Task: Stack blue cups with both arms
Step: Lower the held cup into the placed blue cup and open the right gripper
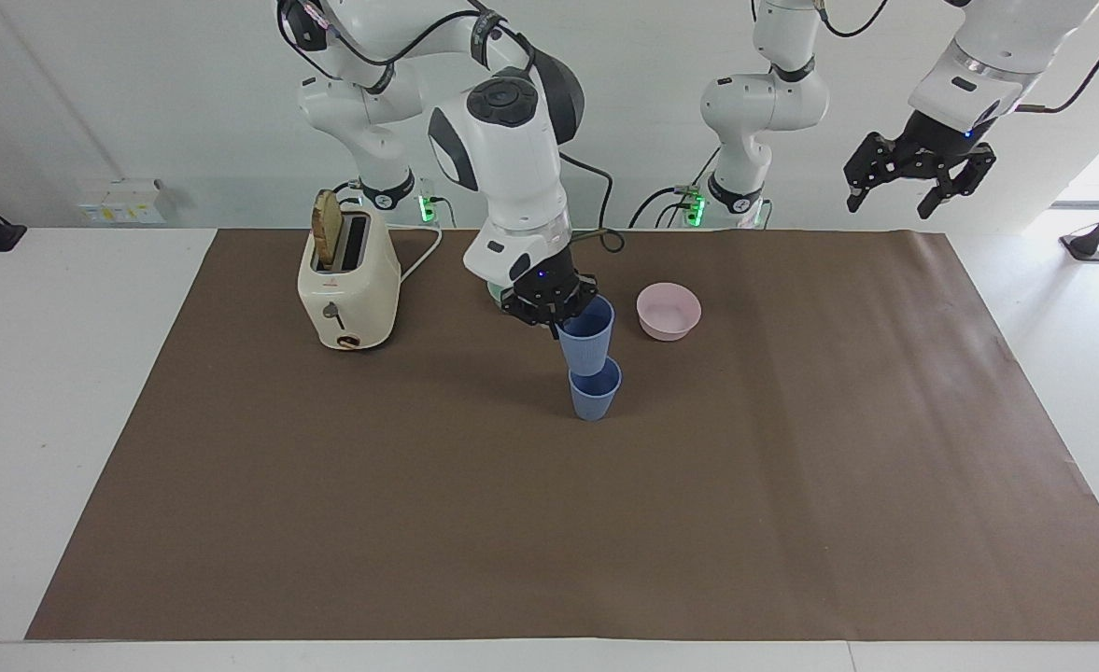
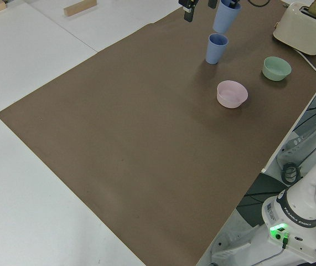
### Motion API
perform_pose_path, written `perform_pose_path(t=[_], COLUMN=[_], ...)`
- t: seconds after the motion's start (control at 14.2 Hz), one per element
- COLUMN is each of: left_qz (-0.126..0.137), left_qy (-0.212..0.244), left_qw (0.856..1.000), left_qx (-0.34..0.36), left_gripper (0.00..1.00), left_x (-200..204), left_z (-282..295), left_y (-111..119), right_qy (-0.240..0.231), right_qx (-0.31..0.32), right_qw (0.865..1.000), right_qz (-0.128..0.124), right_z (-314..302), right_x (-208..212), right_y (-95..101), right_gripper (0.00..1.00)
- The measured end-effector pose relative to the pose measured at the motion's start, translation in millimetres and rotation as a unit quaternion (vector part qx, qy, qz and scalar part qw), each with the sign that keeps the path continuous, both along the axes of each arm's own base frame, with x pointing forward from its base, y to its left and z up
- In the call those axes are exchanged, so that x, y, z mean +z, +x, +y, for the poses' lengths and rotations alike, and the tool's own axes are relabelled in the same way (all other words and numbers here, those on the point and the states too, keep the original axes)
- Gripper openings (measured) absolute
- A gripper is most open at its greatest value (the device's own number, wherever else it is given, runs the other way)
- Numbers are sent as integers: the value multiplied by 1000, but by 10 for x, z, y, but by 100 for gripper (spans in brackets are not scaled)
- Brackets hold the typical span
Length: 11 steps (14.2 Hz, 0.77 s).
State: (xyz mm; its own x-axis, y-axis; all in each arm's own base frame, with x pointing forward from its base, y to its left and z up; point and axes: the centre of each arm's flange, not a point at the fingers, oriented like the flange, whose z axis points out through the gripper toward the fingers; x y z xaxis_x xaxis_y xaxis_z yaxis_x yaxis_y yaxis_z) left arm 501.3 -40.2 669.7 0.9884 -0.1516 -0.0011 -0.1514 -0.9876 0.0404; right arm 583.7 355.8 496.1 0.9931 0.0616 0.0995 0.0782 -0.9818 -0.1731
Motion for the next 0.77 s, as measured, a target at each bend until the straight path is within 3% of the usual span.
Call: perform_pose_path(t=[0.77], left_qz=[0], left_qy=[0], left_qw=[1000], left_qx=[0], left_gripper=[100], left_x=[0], left_z=[0], left_y=[-1], right_qy=[-11], right_qx=[9], right_qw=[999], right_qz=[31], right_z=[126], right_x=[-511], right_y=[-8], right_gripper=[4])
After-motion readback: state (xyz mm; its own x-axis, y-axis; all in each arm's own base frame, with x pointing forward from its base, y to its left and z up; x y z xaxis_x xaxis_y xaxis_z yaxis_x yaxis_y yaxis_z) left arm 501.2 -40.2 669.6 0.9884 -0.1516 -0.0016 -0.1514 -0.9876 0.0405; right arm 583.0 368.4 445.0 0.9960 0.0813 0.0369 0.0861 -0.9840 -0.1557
